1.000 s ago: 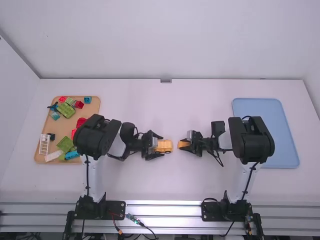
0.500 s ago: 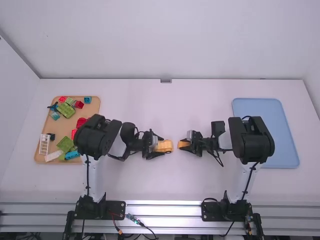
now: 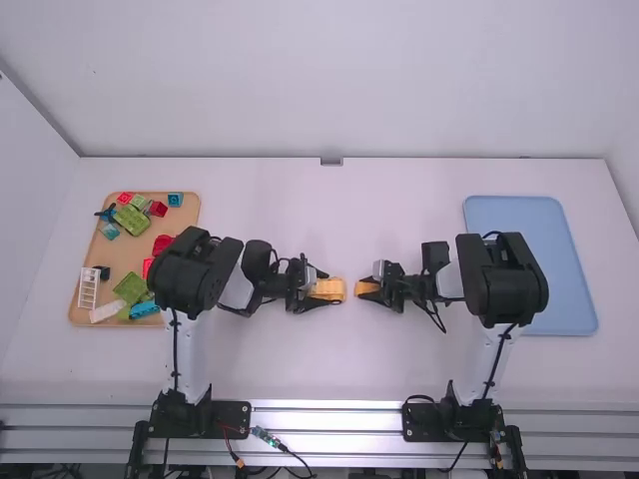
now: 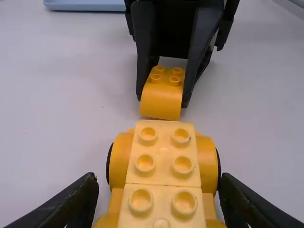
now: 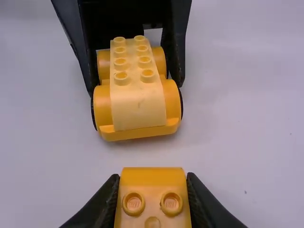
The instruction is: Assemble lego blocks to make yellow taxi
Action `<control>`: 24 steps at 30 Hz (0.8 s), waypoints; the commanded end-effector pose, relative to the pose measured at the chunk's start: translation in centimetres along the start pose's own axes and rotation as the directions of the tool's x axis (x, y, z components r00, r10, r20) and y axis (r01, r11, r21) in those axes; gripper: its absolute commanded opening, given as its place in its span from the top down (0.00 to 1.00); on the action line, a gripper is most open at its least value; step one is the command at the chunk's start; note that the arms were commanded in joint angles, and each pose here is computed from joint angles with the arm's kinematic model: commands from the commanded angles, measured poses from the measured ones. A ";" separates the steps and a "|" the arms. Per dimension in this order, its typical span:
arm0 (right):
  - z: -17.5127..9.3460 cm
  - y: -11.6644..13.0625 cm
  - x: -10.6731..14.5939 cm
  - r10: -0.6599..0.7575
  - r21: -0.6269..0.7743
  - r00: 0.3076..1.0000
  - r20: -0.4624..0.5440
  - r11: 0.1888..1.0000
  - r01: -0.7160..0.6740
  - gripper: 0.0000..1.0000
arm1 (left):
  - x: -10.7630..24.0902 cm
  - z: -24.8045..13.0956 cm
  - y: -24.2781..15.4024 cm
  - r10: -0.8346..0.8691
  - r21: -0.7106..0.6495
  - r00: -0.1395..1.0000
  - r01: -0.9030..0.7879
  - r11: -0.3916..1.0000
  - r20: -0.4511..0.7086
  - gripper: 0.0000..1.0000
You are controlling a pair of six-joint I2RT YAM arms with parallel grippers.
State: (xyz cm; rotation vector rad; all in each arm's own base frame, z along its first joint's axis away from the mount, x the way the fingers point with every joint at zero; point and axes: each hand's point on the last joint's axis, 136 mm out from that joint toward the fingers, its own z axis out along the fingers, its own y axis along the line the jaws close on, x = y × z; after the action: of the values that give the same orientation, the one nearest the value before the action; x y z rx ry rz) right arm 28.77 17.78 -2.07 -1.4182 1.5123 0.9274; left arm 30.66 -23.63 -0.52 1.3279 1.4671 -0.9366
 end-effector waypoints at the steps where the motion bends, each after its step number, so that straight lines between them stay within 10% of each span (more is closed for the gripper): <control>1: 0.2 0.5 0.1 0.017 -0.016 1.000 0.013 1.000 -0.016 0.80 | 0.3 0.3 -1.0 -0.021 0.041 1.000 0.021 0.999 0.008 0.36; 24: -0.3 -0.9 -1.9 0.093 0.023 0.995 0.019 0.995 -0.093 0.86 | 1.6 0.1 -1.7 0.050 0.015 0.998 -0.050 0.999 -0.040 0.56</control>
State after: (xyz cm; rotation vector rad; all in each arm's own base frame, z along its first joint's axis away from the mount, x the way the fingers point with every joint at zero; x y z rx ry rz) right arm 29.41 17.85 -1.58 -1.3373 1.5939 0.9740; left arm 29.59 -23.76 -0.60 1.3820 1.3972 -0.9155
